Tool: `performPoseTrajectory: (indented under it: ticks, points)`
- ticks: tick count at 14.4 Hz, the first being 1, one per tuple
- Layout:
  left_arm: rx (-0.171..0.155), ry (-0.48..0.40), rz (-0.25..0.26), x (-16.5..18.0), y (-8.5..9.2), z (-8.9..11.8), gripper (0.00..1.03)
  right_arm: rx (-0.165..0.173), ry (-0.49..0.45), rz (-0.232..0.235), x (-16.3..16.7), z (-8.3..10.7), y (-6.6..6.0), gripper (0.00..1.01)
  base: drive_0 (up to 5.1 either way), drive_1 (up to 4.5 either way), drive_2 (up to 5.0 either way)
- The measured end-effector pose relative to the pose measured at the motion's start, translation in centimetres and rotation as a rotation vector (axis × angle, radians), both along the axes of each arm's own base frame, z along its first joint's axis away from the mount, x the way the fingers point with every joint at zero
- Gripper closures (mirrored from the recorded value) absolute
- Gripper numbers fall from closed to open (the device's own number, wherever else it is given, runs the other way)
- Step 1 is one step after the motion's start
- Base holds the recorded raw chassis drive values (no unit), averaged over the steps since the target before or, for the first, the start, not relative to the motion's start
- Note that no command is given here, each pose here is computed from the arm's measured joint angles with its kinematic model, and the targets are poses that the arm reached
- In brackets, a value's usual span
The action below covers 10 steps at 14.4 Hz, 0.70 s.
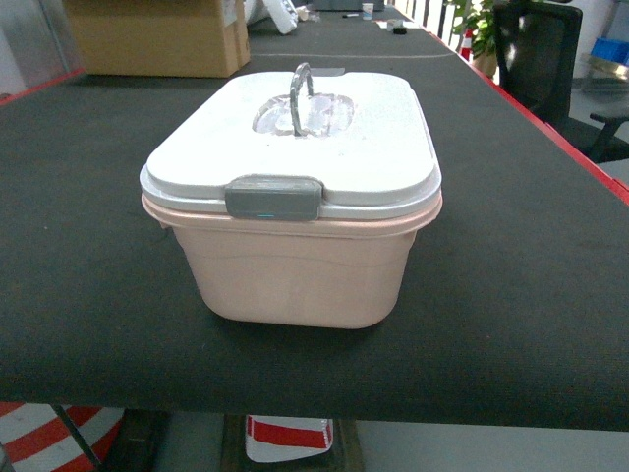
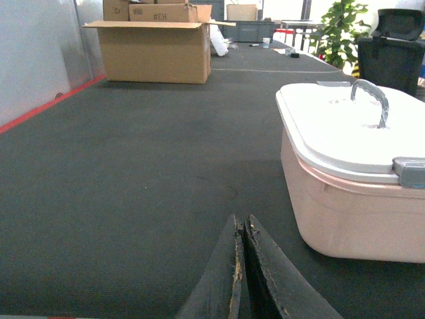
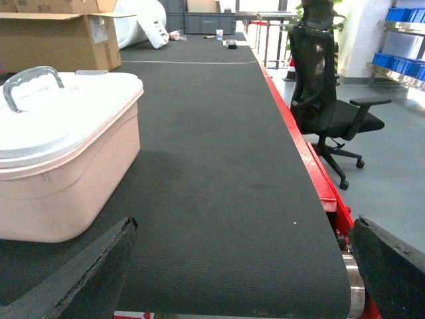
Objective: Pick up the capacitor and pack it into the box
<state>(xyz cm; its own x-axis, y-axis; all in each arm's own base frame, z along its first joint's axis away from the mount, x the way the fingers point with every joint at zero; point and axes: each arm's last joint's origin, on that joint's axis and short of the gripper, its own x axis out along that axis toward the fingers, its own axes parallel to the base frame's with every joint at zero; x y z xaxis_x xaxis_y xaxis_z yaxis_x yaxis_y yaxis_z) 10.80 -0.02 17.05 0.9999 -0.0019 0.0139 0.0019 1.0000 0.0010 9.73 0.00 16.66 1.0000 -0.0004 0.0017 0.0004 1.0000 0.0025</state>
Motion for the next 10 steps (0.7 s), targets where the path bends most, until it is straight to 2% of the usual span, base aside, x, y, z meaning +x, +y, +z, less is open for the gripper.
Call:
performPoseTrajectory:
  ticks: [1,2,5,6,10]
  points:
    - [0.000,0.053,-0.001,-0.64,0.00,-0.62,1.01,0.000,0.000,0.000,0.00,0.00,0.00,0.03,0.0,0.00,0.0]
    - [0.000,-0.006,-0.002,-1.05,0.00,-0.14,1.01,0.000,0.000,0.000,0.00,0.00,0.00,0.03,0.0,0.00,0.0]
    - [0.000,0.019,0.001,-1.05,0.02,-0.39,1.01,0.000,0.000,0.000,0.00,0.00,0.00,0.03,0.0,0.00,0.0]
    - [0.000,0.011,0.002,-1.05,0.02,-0.32,0.98,0.000,0.000,0.000,0.00,0.00,0.00,0.03,0.0,0.00,0.0]
    - [0.000,0.014,0.002,-1.05,0.02,-0.35,0.47,0.000,0.000,0.000,0.00,0.00,0.00,0.03,0.0,0.00,0.0]
